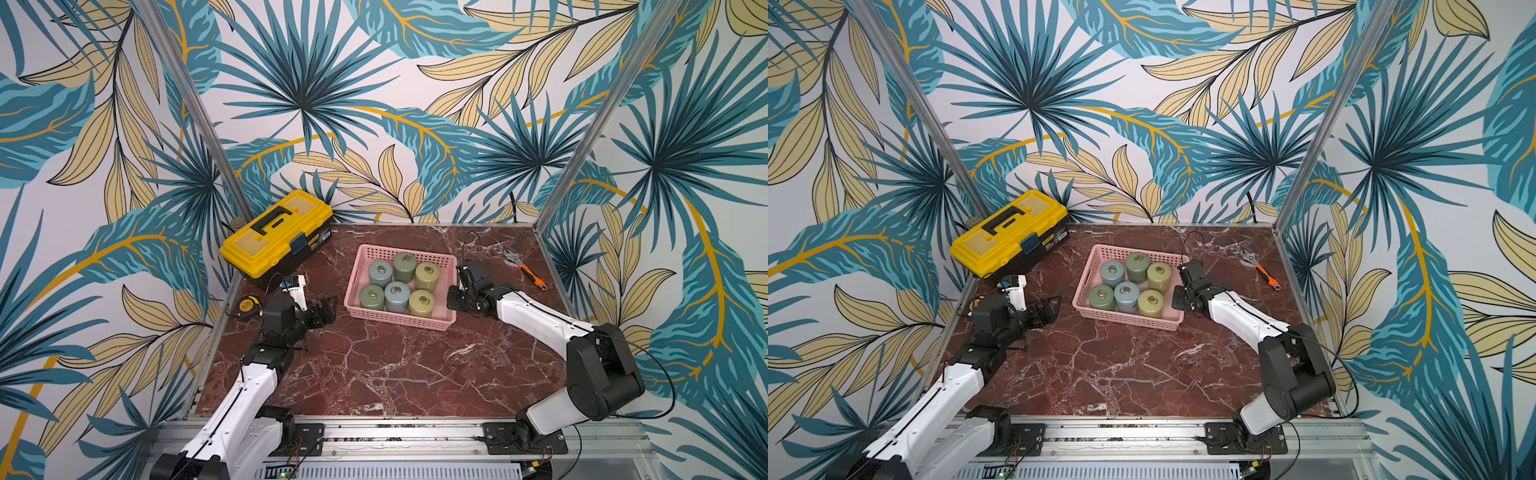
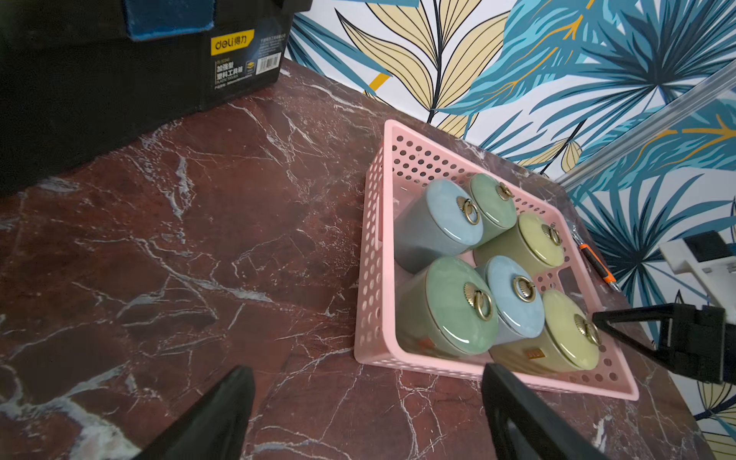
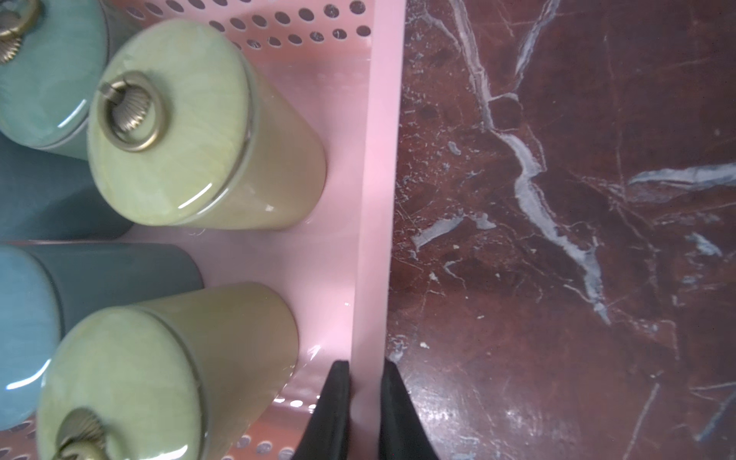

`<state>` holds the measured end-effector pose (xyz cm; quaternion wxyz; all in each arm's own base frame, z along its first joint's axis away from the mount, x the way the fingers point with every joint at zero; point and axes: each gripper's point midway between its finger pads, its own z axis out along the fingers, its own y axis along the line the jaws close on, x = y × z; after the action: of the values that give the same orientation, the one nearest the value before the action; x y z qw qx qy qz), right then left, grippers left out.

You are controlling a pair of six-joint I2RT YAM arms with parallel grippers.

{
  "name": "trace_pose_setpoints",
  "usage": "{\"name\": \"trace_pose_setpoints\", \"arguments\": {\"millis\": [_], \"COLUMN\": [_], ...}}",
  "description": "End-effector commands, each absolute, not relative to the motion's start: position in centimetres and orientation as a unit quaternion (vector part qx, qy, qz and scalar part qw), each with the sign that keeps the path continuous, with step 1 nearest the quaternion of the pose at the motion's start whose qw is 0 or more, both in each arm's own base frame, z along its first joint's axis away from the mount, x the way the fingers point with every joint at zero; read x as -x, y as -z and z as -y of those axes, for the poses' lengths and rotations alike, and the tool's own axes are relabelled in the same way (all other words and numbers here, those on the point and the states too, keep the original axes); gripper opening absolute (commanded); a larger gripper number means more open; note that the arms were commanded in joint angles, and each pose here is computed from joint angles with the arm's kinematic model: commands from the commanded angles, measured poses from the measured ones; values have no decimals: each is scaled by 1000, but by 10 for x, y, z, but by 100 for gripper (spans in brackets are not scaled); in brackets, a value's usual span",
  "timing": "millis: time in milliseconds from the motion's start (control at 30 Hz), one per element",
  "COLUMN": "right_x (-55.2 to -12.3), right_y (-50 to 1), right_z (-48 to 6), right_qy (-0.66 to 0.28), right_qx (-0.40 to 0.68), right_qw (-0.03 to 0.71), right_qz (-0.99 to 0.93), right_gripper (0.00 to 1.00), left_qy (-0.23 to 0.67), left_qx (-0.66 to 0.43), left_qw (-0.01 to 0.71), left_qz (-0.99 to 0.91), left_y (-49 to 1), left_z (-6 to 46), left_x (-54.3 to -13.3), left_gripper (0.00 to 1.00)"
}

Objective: Take the tea canister out of the basket
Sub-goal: Adjust the basket at the center of the board.

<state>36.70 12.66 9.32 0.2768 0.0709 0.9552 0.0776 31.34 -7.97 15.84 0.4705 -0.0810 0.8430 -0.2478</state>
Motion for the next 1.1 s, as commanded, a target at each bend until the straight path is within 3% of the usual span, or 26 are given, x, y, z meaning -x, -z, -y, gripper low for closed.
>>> {"name": "trace_pose_setpoints", "arguments": {"millis": [0, 367, 467, 1067], "right_x": [-361, -364, -363, -363], "right_y": [-93, -89, -90, -88], "right_z": [-123, -123, -123, -124], "right_qy": [-48, -41, -42, -47], "right_qx": [-5, 4, 5, 6], "right_qw": [258, 248, 248, 244], "right_qz": [-965, -968, -968, -969], "right_gripper": [16, 14, 14, 14], "left_qy": [244, 209, 197, 189], "left_qx": [72, 63, 66, 52], "left_qw": [480, 449, 439, 387], "left_qz": [-840, -867, -874, -901], "left_y": [-176, -160, -152, -112], "left_z": [87, 119, 125, 149], "left_x": [-326, -356, -364, -390], "left_gripper": [89, 78, 78, 40]}}
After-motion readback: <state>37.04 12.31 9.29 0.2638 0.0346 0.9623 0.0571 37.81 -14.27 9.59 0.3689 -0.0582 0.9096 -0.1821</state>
